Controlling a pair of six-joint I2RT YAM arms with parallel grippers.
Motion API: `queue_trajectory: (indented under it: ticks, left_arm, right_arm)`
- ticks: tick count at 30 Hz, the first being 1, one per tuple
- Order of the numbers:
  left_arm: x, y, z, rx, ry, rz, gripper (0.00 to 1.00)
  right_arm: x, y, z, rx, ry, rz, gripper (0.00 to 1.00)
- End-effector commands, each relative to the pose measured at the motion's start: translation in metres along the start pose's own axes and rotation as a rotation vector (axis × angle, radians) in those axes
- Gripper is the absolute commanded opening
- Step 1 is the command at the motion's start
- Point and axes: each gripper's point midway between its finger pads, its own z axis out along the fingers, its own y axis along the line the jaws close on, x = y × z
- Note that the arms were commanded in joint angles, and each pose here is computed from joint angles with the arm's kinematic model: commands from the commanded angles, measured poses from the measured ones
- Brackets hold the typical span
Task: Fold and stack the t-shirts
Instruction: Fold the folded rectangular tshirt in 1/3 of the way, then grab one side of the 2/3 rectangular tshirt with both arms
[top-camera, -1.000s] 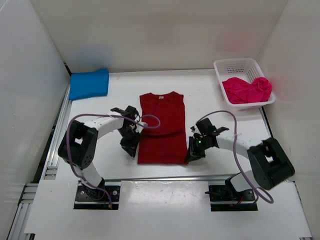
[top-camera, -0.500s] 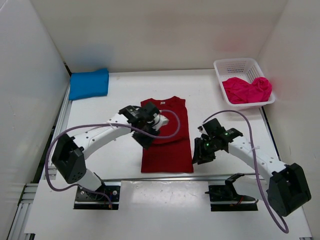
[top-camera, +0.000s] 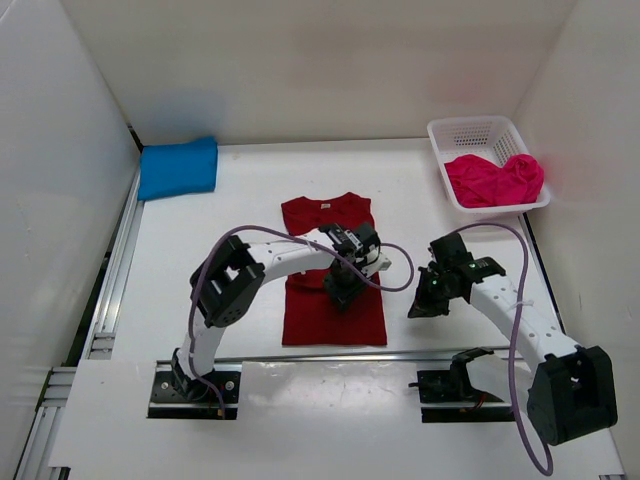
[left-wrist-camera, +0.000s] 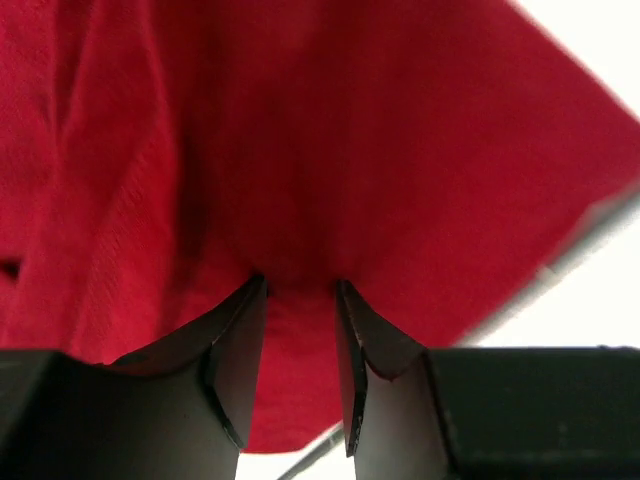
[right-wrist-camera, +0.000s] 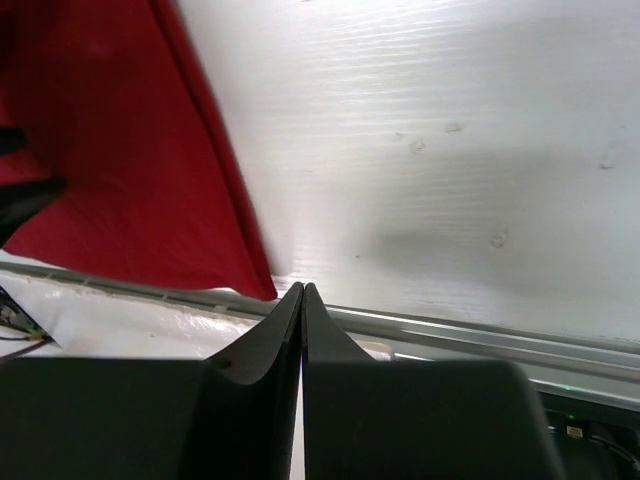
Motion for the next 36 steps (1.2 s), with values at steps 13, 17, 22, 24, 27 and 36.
queue_trajectory:
  ticks: [13,17,22,24,27,36]
  left_arm:
    - [-0.067,0.075,-0.043,-0.268,-0.201,-0.069,0.7]
    - [-0.065,0.093,-0.037,-0.25,-0.176,-0.115,0.76]
    - [-0.07,0.103,-0.081,-0.219,-0.223,-0.161,0.74]
    - [-0.056,0.097,-0.116,-0.267,-0.298,-0.15,0.77]
    - [-0.004,0.096,-0.134,-0.37,-0.217,-0.15,0.79]
    - [0.164,0.044,-0.059,-0.086,0.105,-0.204,0.78]
  right_arm:
    - [0.013,-0.013,0.0,0.012,0.013,0.025,0.01]
    - [0.013,-0.013,0.0,0.012,0.013,0.025,0.01]
    - [0.013,-0.007,-0.008,-0.014,0.003,0.01,0.15]
    - [0.018,-0.003,-0.008,-0.048,0.022,-0.007,0.34]
    - [0.033,0.001,-0.004,-0.079,0.081,-0.054,0.48]
    - [0.027,0.039,0.022,-0.224,0.088,-0.11,0.53]
